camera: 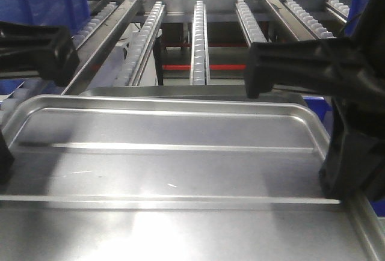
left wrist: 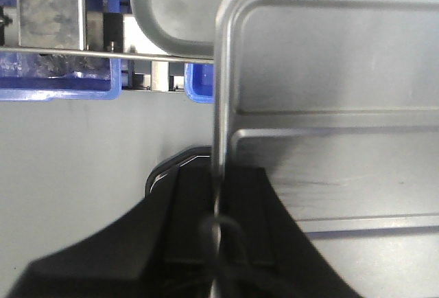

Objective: Grab silver tray and place in blue box
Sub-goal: 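Lift the silver tray with both grippers and pull it toward the robot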

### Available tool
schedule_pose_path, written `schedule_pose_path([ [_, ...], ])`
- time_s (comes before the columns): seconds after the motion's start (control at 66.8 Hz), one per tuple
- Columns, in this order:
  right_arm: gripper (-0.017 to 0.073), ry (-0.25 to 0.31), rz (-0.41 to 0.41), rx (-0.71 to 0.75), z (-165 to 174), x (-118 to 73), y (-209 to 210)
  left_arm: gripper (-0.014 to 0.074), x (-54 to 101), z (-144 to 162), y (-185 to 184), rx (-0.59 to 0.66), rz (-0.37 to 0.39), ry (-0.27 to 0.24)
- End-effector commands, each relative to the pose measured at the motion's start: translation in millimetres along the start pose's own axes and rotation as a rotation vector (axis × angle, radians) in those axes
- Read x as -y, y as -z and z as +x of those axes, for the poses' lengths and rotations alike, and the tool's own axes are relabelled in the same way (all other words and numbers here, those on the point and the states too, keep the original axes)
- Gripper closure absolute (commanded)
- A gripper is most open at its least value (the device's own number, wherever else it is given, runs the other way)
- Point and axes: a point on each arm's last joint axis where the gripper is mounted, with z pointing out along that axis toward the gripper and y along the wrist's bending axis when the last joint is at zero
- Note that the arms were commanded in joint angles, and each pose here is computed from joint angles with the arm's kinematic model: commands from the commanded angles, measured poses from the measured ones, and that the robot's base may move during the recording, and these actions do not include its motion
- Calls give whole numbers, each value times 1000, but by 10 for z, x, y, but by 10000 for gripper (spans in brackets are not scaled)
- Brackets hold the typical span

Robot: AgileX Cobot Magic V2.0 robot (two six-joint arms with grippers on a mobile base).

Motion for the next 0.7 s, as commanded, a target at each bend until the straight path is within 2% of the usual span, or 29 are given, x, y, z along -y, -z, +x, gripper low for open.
schedule_pose_path([
  [0.0,508,3,-96,62,-74,-79,130,604,49,-47,112,38,66,9],
  [0.689,508,3,-96,62,-74,-79,130,604,49,-47,112,38,66,9],
])
